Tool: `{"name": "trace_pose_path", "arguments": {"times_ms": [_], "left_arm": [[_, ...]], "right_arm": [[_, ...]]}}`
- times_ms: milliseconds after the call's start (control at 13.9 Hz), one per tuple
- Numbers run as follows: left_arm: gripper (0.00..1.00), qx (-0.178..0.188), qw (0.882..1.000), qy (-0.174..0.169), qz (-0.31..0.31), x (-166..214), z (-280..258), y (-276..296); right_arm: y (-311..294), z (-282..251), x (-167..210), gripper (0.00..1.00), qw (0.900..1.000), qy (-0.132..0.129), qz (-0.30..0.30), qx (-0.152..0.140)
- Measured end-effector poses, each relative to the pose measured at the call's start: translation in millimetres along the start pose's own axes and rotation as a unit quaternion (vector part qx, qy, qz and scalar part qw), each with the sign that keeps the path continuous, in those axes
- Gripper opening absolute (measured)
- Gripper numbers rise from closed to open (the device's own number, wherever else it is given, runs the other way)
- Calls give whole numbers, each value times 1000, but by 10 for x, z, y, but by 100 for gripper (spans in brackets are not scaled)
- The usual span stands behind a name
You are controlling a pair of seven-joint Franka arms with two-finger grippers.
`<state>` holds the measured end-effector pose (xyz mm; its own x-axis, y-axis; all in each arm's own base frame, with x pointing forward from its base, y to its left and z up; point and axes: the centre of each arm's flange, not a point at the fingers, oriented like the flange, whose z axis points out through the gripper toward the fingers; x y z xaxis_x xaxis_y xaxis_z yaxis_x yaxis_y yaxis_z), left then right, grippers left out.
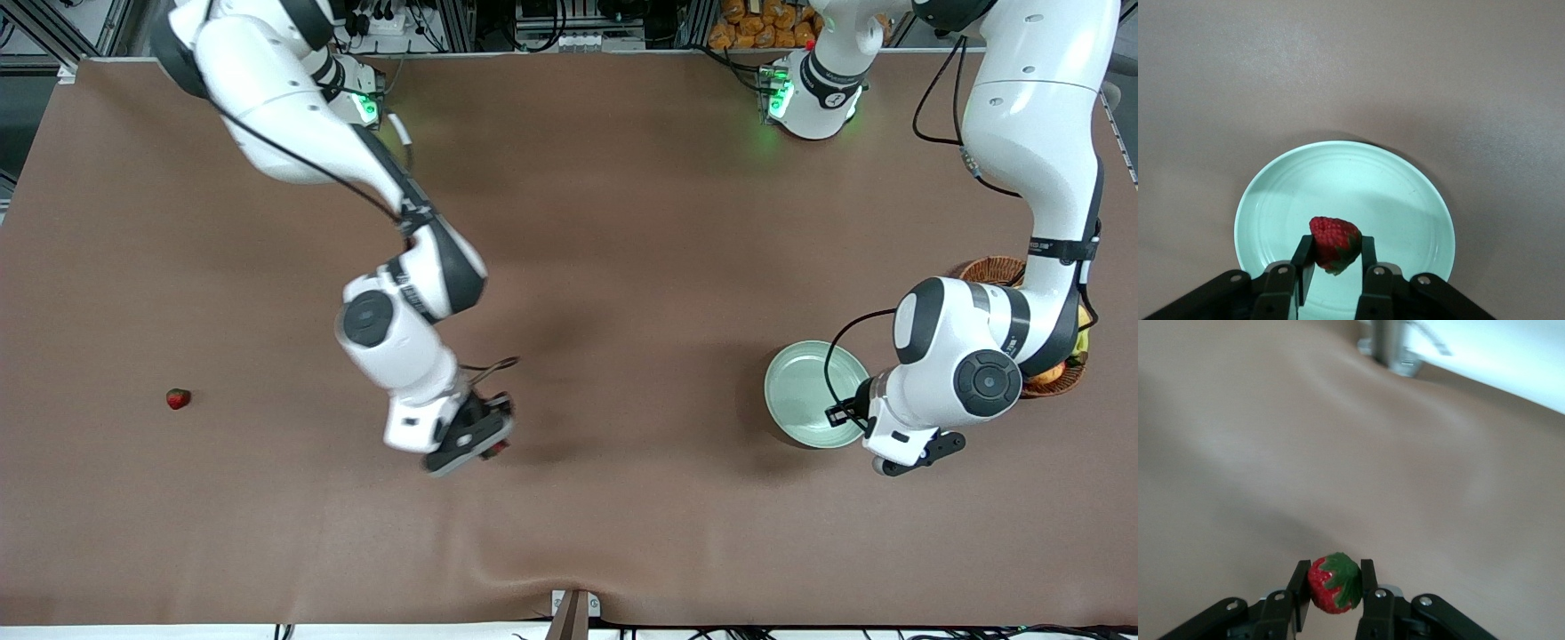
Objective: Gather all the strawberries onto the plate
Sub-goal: 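Drop the strawberry onto the plate with the left gripper while the right gripper carries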
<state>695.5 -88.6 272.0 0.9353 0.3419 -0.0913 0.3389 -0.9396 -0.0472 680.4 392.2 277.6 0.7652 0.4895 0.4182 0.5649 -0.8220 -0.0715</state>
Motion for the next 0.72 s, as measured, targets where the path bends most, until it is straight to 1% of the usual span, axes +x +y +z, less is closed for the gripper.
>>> {"name": "trace_pose_path", "arguments": {"times_ms": [144,216,433,577,721], "left_arm": [[32,3,1000,-5,0,-19,36,-6],[32,5,1000,-10,1,-37,83,-11],[32,15,999,-30,-1,-75,337,-79],[32,20,999,-44,-6,-84,506,-169],[32,22,998,-51,-8,-95,588,-203]], "right_arm": [[-431,228,-64,34,1000,11,-23,11],[-621,308,-94,34,999,12,-34,16],[-1125,447,-144,34,998,10,-62,30],[-1375,551,-206,34,996,6,-77,36],[-1573,633,-280,34,995,0,-88,42]]}}
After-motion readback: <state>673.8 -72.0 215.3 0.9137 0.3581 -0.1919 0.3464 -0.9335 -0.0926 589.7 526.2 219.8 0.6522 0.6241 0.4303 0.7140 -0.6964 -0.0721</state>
